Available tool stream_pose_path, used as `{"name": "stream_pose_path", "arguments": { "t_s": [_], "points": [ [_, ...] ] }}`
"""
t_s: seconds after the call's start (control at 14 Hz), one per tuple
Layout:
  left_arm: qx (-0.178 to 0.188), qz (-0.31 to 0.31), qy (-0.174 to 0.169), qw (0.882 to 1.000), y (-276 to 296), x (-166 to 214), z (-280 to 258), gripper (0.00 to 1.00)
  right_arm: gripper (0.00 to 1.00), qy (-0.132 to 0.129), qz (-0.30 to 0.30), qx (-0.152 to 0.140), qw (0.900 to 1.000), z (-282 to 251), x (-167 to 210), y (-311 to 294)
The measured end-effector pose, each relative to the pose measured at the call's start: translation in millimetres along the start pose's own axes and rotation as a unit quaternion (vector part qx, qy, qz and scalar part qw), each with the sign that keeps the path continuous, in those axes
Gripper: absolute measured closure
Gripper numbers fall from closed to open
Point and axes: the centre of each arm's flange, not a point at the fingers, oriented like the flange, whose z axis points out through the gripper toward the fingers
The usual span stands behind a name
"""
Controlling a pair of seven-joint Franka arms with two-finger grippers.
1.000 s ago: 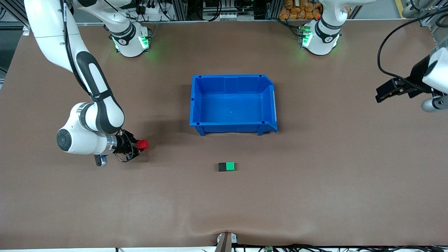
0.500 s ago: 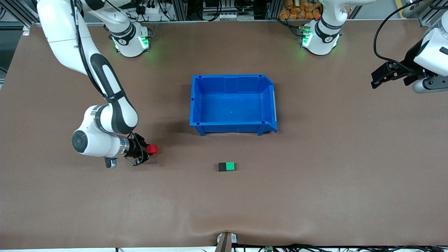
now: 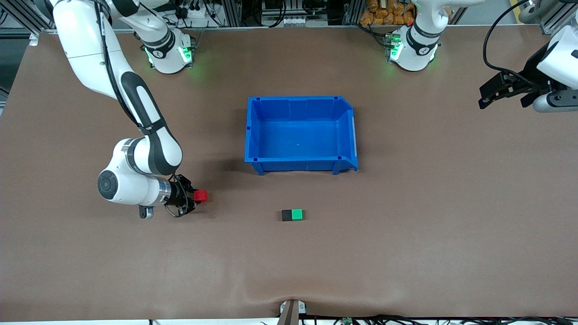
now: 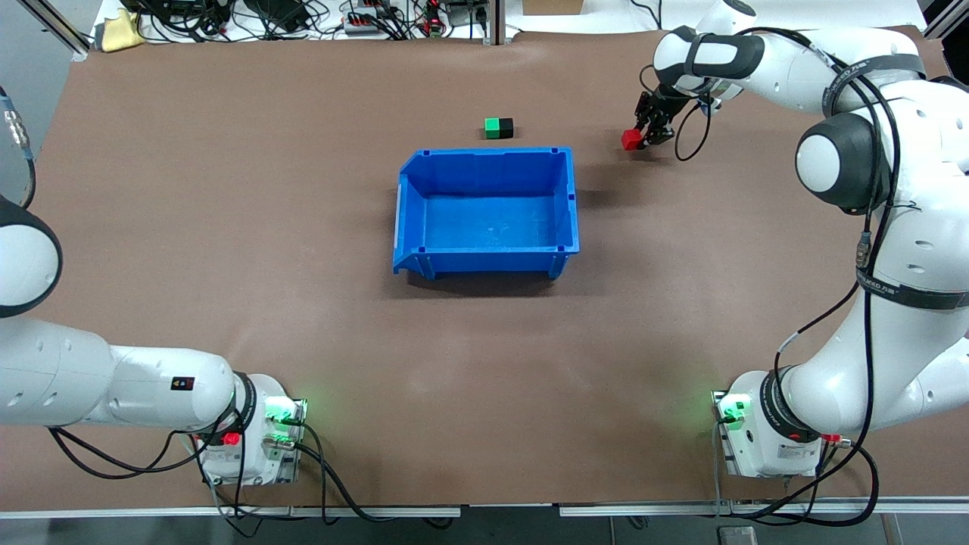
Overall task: Attach green and red cubes to black cube
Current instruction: 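Carry the red cube with the right gripper toward the black cube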
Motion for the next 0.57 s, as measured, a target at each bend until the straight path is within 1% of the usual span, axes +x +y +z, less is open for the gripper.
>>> {"name": "stream_pose_path", "arguments": {
  "t_s": [0.57],
  "points": [
    [0.001,0.000,-0.006,1.000,0,-1,1,0.00,0.60,0.003,0.033,0.003,0.999,14,-30,-12]
  ]
}}
